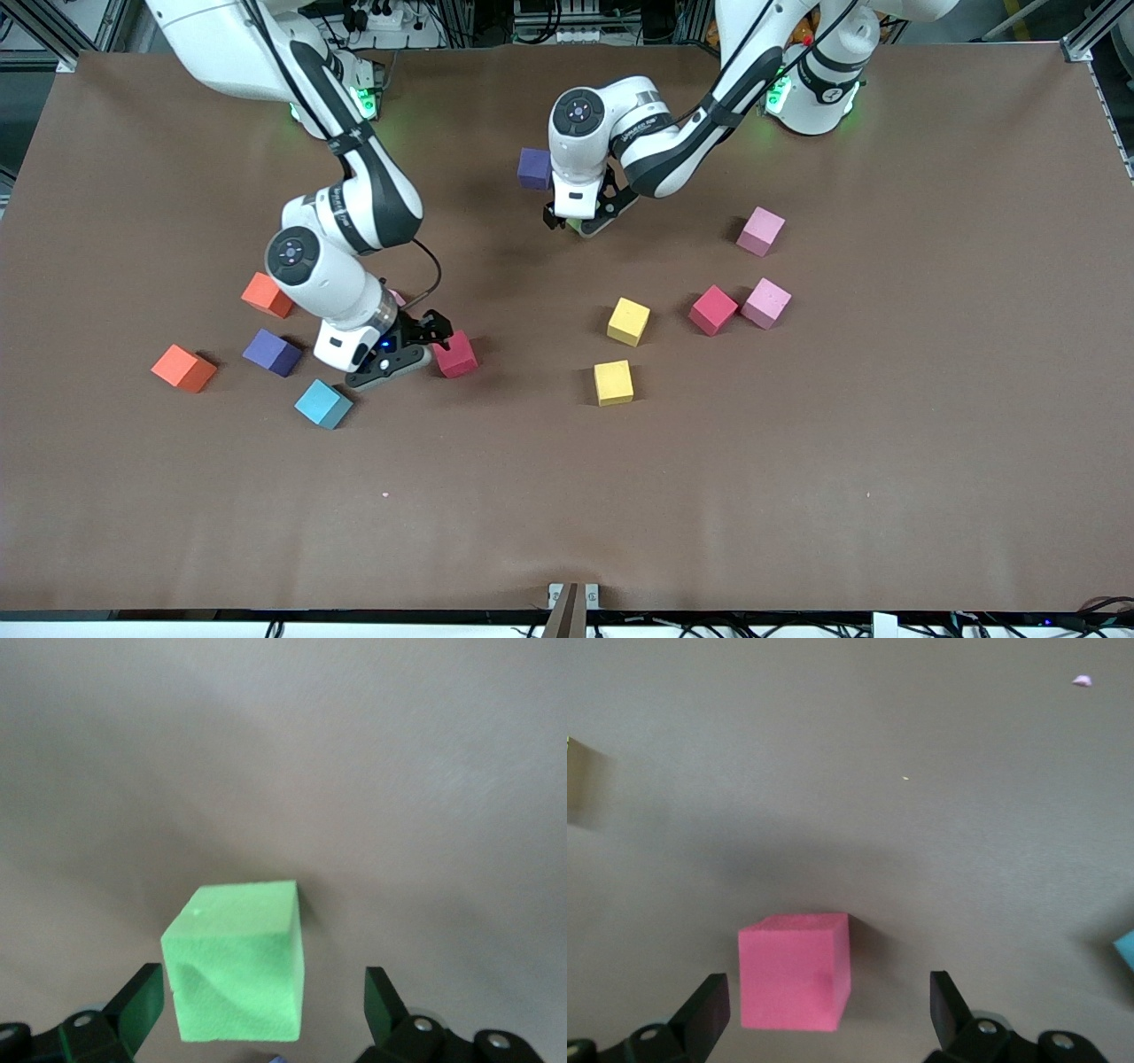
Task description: Form number 2 with 11 blocks
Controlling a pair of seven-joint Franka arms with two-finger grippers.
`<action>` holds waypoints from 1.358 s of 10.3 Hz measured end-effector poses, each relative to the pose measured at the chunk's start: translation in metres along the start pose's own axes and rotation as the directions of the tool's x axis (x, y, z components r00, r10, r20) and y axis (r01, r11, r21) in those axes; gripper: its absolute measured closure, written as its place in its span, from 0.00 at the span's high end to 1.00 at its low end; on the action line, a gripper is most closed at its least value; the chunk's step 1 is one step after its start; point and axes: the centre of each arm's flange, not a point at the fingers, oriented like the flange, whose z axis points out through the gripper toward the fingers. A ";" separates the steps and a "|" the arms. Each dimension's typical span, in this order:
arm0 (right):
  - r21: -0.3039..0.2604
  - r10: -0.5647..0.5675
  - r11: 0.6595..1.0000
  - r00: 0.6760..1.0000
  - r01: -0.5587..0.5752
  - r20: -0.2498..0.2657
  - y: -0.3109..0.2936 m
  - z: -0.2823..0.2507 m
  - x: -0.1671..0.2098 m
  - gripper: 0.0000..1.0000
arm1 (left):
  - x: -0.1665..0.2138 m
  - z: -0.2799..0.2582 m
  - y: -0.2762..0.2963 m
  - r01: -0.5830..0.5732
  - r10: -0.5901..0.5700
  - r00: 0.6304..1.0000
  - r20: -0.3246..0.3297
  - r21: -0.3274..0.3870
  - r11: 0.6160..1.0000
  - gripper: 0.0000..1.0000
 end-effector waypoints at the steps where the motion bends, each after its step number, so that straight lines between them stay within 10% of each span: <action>1: -0.002 0.004 1.000 1.000 -0.004 -0.005 -0.005 0.013 -0.001 1.00 | -0.007 0.005 -0.005 0.000 0.000 1.000 -0.001 0.009 1.000 1.00; 8: -0.014 -0.012 1.000 0.999 0.012 -0.030 -0.021 0.061 -0.009 1.00 | -0.010 0.035 -0.020 -0.004 0.003 1.000 0.014 0.029 1.000 1.00; 11: -0.010 -0.019 1.000 0.999 0.019 -0.030 -0.029 0.063 -0.010 1.00 | 0.000 0.033 -0.016 0.103 -0.103 0.995 0.015 0.020 0.994 0.61; 14: -0.011 -0.012 1.000 1.000 0.012 -0.010 -0.024 0.059 -0.005 1.00 | 0.000 0.029 -0.020 0.377 -0.377 0.926 -0.017 0.041 0.925 0.60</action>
